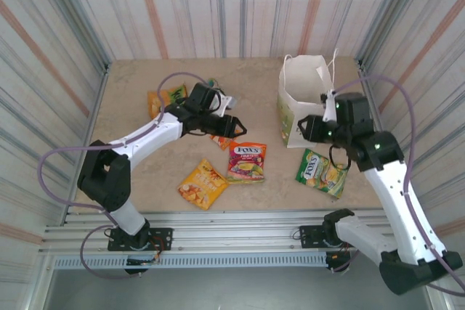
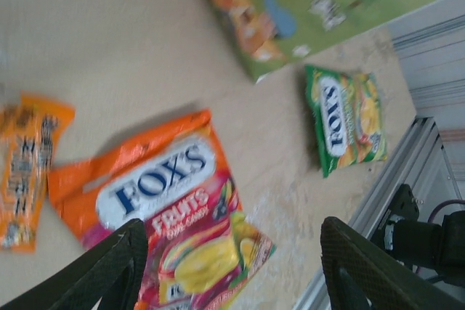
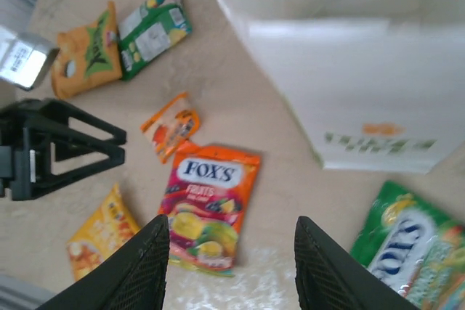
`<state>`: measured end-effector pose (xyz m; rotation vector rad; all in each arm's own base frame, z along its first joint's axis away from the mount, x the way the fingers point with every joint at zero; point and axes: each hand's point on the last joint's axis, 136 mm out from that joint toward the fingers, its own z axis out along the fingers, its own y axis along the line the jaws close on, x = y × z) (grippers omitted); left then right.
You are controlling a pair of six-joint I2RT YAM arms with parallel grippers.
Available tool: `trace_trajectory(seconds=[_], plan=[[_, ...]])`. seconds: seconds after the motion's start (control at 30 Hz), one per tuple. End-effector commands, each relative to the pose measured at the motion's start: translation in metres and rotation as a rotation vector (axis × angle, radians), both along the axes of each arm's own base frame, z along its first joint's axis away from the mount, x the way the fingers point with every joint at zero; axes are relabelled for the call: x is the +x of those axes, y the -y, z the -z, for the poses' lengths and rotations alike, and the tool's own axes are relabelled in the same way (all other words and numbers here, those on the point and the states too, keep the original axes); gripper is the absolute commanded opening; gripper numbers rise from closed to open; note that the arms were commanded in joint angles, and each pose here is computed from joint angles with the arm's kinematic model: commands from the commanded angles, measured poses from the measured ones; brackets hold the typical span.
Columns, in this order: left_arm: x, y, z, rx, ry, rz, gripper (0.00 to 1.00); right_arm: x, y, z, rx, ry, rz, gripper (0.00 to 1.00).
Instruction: Place the snacks into the paper bag
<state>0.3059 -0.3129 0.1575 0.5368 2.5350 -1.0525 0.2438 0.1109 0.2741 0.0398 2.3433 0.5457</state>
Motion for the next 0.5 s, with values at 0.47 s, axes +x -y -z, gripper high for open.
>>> trace_trajectory(seconds=[0.47], plan=[[-0.013, -0.032, 0.078, 0.031, -0.202, -0.178, 0.59, -0.022, -0.072, 0.124, 0.134, -0.100, 0.006, 0.44]])
